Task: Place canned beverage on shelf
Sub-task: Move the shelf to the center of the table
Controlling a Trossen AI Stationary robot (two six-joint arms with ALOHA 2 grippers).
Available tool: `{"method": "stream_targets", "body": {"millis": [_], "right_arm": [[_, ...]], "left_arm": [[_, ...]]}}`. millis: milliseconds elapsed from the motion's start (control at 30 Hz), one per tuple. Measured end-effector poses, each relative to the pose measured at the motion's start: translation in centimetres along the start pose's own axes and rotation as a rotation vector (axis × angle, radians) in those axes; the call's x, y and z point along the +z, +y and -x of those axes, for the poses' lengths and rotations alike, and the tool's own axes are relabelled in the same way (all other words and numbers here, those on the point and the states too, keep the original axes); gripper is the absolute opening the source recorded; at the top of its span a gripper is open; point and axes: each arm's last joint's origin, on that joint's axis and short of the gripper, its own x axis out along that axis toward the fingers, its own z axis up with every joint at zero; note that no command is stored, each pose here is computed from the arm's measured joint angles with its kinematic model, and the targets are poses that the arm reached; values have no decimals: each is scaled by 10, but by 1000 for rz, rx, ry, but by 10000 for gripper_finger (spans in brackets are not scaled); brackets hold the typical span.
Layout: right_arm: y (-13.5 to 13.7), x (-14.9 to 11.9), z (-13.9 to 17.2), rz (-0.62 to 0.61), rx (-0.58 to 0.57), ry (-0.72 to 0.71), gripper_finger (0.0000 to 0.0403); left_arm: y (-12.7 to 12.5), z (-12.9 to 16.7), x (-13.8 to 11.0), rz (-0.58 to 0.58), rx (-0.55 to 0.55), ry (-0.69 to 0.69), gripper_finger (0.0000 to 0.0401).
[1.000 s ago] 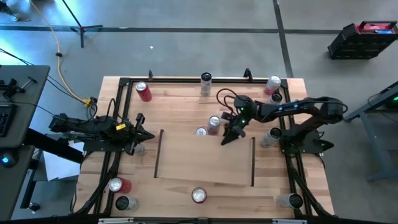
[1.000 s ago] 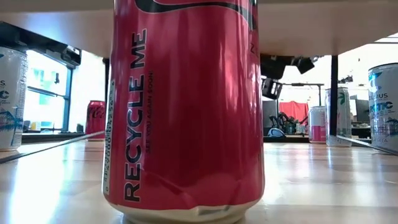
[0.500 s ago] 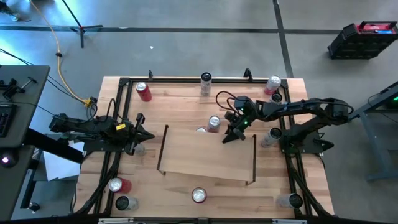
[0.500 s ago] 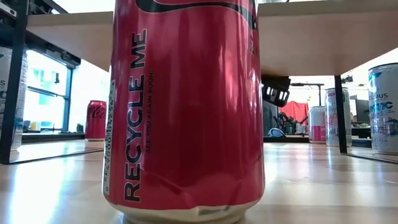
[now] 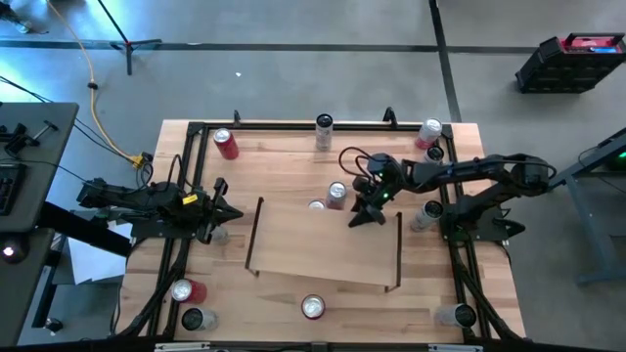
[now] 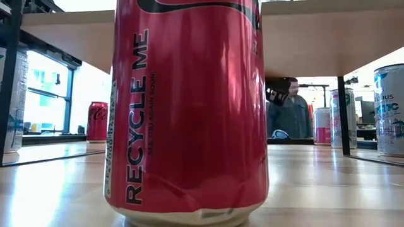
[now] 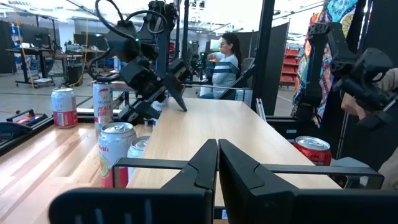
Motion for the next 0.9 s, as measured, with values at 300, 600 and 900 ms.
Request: {"method": "stream_targets", "body": {"millis": [300, 600, 900], "right_arm": [[15, 12, -3, 83, -67, 67, 197], [33, 40, 9, 184, -250, 125, 198], [41, 36, 2, 234, -257, 152, 197]], "left_arm": [[0, 0, 0, 0, 0, 0, 5], [0, 0, 0, 0, 0, 0, 5], [0, 0, 0, 0, 0, 0, 5]]}}
